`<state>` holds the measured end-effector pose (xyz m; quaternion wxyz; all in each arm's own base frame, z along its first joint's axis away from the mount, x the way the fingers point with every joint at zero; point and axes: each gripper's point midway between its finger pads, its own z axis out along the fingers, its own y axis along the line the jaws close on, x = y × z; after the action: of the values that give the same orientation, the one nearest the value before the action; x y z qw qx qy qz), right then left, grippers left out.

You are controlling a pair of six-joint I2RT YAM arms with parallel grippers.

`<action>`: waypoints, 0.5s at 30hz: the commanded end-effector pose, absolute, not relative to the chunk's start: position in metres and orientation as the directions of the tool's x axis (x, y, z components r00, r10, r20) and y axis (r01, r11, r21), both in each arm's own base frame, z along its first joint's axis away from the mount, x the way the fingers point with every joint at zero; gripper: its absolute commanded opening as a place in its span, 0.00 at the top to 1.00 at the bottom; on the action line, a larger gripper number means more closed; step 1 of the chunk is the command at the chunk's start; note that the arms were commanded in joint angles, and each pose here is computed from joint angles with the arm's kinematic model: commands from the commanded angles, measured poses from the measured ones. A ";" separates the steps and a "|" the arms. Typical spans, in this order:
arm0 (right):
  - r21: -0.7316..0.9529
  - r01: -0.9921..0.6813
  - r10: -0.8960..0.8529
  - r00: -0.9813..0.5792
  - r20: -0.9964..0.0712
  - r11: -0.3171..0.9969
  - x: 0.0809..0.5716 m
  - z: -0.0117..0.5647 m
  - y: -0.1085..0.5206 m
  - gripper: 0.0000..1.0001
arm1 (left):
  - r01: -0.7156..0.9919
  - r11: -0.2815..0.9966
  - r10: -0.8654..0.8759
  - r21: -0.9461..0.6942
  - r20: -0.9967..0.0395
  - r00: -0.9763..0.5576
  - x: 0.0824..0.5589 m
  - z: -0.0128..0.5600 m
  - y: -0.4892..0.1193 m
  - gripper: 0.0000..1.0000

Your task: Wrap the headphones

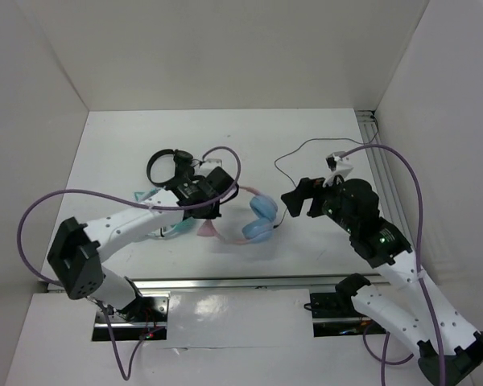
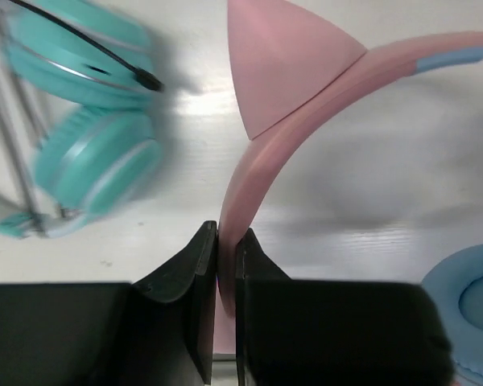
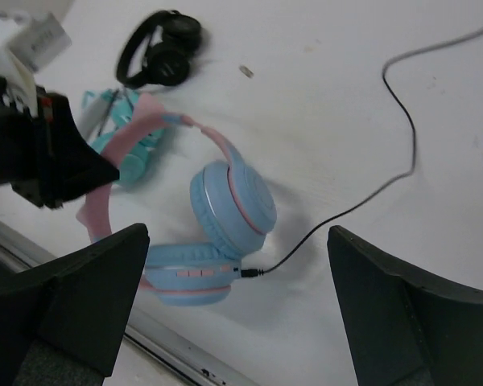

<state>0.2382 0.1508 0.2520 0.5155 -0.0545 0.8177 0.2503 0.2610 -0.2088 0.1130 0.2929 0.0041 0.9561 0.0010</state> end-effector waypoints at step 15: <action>0.131 -0.652 0.166 -0.008 -0.986 0.747 0.268 0.312 0.195 0.01 | -0.128 0.992 -0.079 -0.012 -0.841 -0.536 0.228 0.371 -0.093 1.00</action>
<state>0.2480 0.1931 0.2970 0.6303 -0.1855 0.6802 0.3250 0.2467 -0.1179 0.3407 0.4516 -0.0431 0.8900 0.0465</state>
